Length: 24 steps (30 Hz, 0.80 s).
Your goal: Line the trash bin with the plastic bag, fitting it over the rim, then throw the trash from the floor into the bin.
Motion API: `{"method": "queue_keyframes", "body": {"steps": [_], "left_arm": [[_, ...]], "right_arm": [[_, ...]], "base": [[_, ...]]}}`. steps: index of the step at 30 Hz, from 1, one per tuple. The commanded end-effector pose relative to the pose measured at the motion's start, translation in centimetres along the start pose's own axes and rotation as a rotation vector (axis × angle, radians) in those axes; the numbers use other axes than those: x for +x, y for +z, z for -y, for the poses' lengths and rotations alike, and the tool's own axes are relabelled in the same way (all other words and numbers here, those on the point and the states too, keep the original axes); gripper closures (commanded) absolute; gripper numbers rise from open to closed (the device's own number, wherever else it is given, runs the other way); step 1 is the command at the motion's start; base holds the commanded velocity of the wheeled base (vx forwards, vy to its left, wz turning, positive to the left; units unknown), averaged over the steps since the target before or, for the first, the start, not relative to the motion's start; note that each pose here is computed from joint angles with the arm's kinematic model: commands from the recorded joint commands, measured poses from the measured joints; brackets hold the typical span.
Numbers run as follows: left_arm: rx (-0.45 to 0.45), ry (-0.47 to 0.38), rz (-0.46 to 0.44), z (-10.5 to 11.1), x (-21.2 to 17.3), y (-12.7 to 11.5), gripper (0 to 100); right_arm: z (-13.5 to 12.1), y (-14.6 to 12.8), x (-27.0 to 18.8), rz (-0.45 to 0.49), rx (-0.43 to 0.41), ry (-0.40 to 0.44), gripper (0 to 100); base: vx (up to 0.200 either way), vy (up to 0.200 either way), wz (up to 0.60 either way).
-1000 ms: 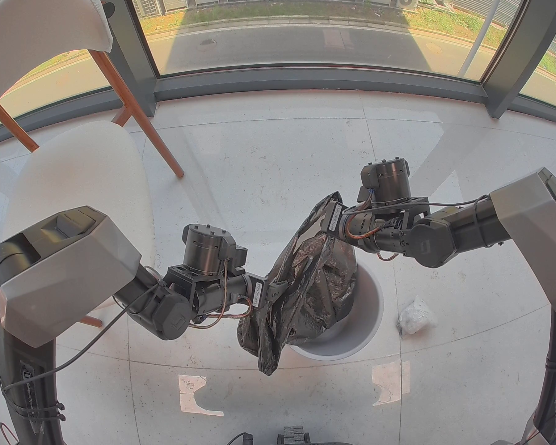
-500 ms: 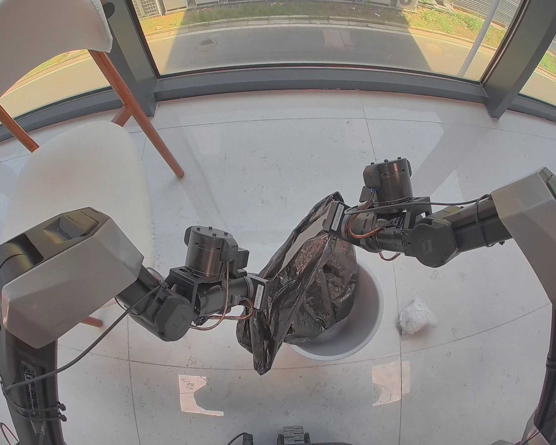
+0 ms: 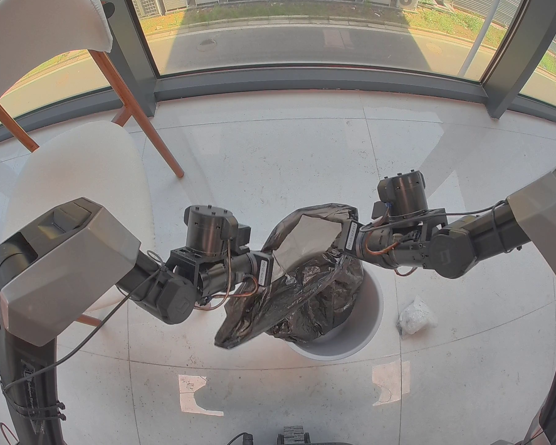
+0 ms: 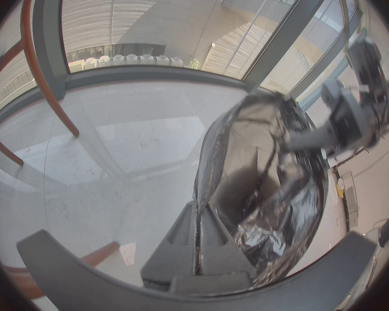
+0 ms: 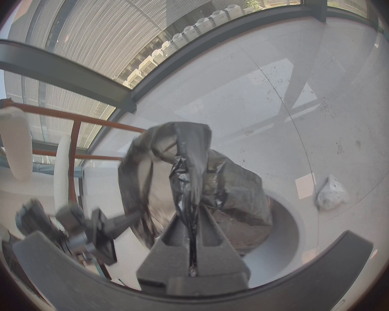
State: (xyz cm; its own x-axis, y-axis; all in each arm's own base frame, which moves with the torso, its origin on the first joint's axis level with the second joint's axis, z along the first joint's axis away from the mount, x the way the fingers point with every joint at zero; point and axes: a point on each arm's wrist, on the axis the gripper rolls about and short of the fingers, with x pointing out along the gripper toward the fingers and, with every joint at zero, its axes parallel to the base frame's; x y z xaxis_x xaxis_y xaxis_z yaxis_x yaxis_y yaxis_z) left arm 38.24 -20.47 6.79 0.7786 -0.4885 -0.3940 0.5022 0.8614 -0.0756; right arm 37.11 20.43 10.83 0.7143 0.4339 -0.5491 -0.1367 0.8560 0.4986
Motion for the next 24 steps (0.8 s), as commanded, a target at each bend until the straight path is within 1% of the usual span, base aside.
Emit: {"method": "queue_keyframes", "body": {"steps": [1, 2, 4, 7, 9, 11, 14, 17, 20, 21, 23, 24], "left_arm": [[-0.001, -0.007, 0.100, 0.1, 0.3, 3.2, 100], [-0.004, -0.013, 0.098, 0.3, 0.3, 3.4, 100], [-0.002, -0.021, 0.070, 0.8, 0.4, 3.2, 100], [0.002, -0.034, 0.064, 1.4, 0.5, 3.2, 100], [0.010, -0.057, 0.074, 2.5, 0.5, 3.6, 100], [0.011, -0.070, 0.084, 3.1, 0.5, 3.9, 100], [-0.009, -0.091, 0.067, 4.2, 0.6, 4.4, 100], [-0.027, -0.091, 0.060, 4.3, 0.8, 4.6, 100], [-0.029, -0.082, 0.056, 4.0, 0.9, 4.4, 100], [-0.031, -0.080, 0.057, 4.0, 0.9, 4.4, 100], [-0.032, -0.077, 0.055, 4.0, 0.9, 4.3, 100], [-0.032, -0.077, 0.054, 4.0, 0.9, 4.3, 100]], "right_arm": [[1.8, 0.2, -3.3, -0.025, -0.044, -0.003, 100], [2.9, 0.2, -3.8, -0.038, -0.085, -0.016, 100], [4.4, 0.0, -4.3, -0.061, -0.141, -0.035, 100], [6.3, -0.2, -4.8, -0.087, -0.216, -0.049, 100], [7.3, 0.1, -5.1, -0.092, -0.252, -0.054, 100], [7.8, 0.4, -5.1, -0.088, -0.255, -0.055, 100], [8.6, 1.4, -5.2, -0.064, -0.240, -0.050, 100], [8.9, 2.1, -5.1, -0.050, -0.236, -0.035, 100], [8.7, 2.7, -4.7, -0.035, -0.240, -0.018, 100], [8.5, 2.9, -4.6, -0.029, -0.243, -0.011, 0], [8.0, 3.2, -4.6, -0.017, -0.246, 0.001, 0], [7.6, 3.0, -4.8, -0.028, -0.245, 0.005, 0]], "base": [[0.000, 0.000, 0.00], [0.000, 0.000, 0.00], [0.000, 0.000, 0.00], [0.000, 0.000, 0.00], [0.000, 0.000, 0.00], [0.000, 0.000, 0.00], [0.000, 0.000, 0.00], [0.000, 0.000, 0.00], [0.000, 0.000, 0.00], [0.000, 0.000, 0.00], [0.000, 0.000, 0.00], [0.000, 0.000, 0.00]]}}
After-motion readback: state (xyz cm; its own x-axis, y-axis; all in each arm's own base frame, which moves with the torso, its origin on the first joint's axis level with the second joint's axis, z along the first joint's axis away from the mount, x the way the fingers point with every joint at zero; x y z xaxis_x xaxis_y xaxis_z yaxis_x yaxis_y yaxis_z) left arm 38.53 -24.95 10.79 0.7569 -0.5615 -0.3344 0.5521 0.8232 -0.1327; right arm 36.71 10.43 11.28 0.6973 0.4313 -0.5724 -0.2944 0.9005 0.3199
